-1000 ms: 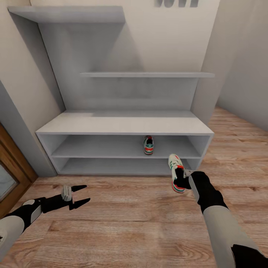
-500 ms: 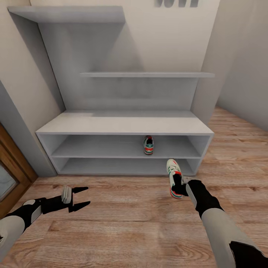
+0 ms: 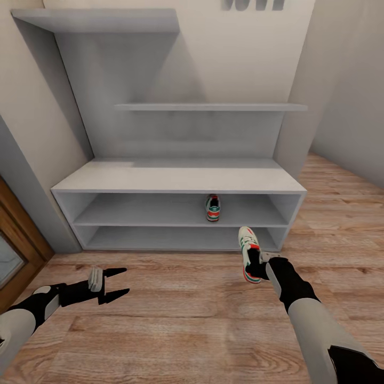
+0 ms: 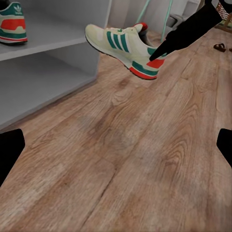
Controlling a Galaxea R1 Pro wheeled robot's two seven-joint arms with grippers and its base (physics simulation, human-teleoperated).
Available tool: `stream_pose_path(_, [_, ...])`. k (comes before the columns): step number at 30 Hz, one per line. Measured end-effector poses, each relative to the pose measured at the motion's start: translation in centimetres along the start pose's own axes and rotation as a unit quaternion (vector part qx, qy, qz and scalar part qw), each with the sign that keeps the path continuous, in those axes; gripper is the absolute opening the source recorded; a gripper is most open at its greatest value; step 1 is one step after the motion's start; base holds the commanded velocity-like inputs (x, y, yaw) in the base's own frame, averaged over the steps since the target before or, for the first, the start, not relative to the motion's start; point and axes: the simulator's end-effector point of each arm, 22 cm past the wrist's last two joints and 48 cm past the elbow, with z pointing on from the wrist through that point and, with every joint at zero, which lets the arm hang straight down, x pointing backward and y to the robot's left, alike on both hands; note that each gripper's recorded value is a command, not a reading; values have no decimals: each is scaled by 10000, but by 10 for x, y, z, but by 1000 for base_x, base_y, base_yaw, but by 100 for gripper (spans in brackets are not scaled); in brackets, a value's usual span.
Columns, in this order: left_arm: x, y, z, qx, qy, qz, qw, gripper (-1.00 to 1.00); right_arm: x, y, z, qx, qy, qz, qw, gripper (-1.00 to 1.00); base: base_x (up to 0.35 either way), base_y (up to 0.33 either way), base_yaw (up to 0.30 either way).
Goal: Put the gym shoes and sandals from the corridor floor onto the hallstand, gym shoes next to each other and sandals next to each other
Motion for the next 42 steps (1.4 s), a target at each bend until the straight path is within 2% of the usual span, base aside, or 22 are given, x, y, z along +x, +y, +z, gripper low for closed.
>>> stream_pose_path(4, [0, -1, 2, 18, -12, -5, 10000, 100, 0, 0, 0, 0, -2, -7, 10000, -100, 0, 0, 0])
stream_pose_path(11, [2, -14, 23, 188, -68, -35, 9998, 100, -4, -2, 0, 16, -168, 1, 9999, -100, 0, 0, 0])
stream_pose_path(16, [3, -14, 23, 192, -66, -42, 9998, 100, -12, -3, -3, 25, -287, 5, 9996, -100, 0, 0, 0])
stream_pose_path(32, [3, -15, 23, 193, -65, -46, 9998, 100, -14, -4, -4, 45, -307, 5, 9995, -100, 1, 0, 62])
stream_pose_path(42, [4, -16, 27, 223, -74, -56, 9997, 100, -13, -5, -3, 52, -297, 3, 9995, -100, 141, -111, 61])
